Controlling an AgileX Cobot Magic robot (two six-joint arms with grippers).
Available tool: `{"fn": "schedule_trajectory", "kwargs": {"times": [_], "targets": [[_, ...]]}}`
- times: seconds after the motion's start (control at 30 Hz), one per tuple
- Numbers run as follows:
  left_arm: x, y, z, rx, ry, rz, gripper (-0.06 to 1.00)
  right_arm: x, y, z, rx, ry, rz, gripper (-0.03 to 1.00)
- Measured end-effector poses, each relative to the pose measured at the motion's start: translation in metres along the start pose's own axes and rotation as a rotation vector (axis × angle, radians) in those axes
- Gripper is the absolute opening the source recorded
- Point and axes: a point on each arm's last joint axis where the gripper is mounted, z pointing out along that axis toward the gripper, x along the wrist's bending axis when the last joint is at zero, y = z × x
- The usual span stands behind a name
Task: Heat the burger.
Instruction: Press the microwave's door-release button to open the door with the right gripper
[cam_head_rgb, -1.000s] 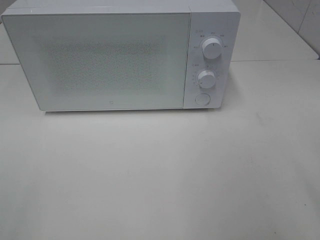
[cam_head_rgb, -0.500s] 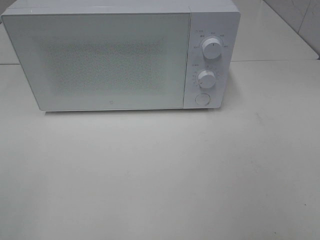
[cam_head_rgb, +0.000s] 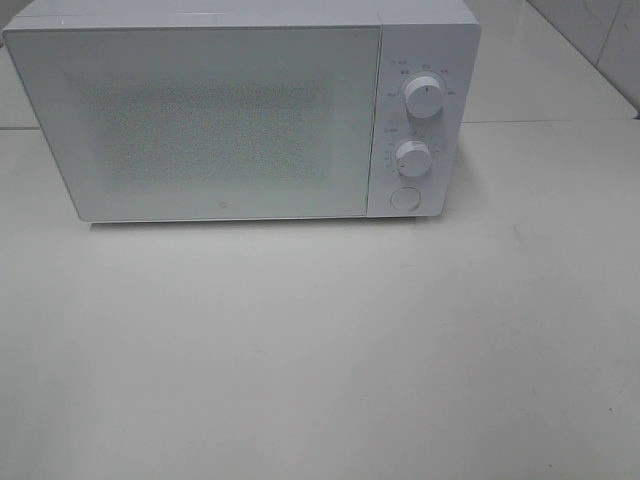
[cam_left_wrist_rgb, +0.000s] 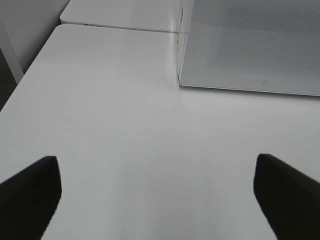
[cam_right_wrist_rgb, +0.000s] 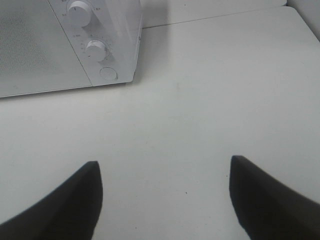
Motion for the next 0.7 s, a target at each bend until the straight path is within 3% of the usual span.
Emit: {"fn": "schedule_trajectory", "kwargs": {"times": [0.6, 0.7], "targets": [[0.0, 0.0, 0.0, 0.0, 0.0, 0.0, 0.99, 0.0001, 0.0004, -0.0002, -0.003, 0.001, -0.004, 0.67], [0.0, 0.0, 0.0, 0.0, 0.0, 0.0, 0.99, 0.001, 0.0061, -0.0022, -0.048, 0.009, -0.004, 0.67]]}}
